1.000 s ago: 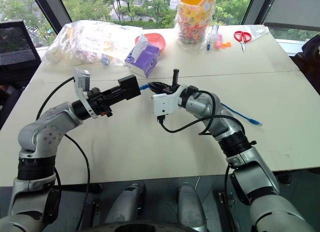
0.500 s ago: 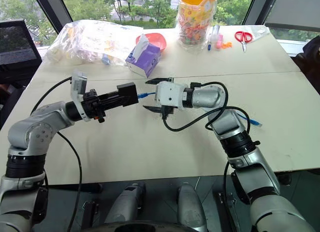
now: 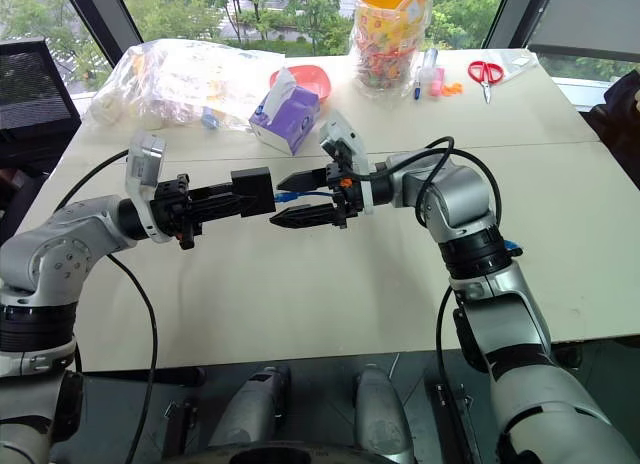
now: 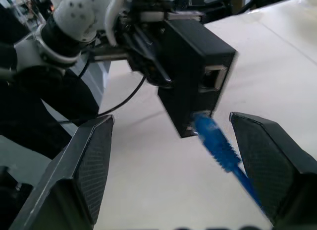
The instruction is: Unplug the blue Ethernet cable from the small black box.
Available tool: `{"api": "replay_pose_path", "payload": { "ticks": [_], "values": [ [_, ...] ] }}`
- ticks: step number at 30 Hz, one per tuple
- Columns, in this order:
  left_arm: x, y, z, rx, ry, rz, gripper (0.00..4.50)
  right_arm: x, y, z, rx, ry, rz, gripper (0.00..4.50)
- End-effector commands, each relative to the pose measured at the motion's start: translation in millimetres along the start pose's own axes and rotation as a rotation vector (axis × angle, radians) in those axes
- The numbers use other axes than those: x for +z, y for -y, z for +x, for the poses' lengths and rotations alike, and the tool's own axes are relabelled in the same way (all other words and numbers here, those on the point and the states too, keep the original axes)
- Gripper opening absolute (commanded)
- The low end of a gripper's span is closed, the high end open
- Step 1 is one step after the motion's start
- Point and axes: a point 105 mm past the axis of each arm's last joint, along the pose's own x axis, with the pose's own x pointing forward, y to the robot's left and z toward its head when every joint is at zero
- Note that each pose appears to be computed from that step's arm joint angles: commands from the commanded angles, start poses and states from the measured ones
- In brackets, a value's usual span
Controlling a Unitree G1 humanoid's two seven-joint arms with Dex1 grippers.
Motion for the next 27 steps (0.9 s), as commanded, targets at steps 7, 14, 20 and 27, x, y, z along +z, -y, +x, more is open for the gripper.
{"api": "replay_pose_path", "payload": {
  "ticks": [7,14,20,27],
  "values": [
    [21,8,-3,-0.024,0.047,0.077,0.47,5,3,3,0.054,0.001,0.036,3.00],
    [17,9,-6,-0.024,0.032,0.069,0.47,8,7,-3,0.060,0.001,0.067,0.52],
    [14,10,-6,-0.027,0.022,0.064,0.47,8,5,-7,0.080,-0.007,0.081,0.52],
    [13,10,-6,-0.029,0.016,0.063,0.47,8,4,-8,0.089,-0.013,0.086,0.52]
  ]
}}
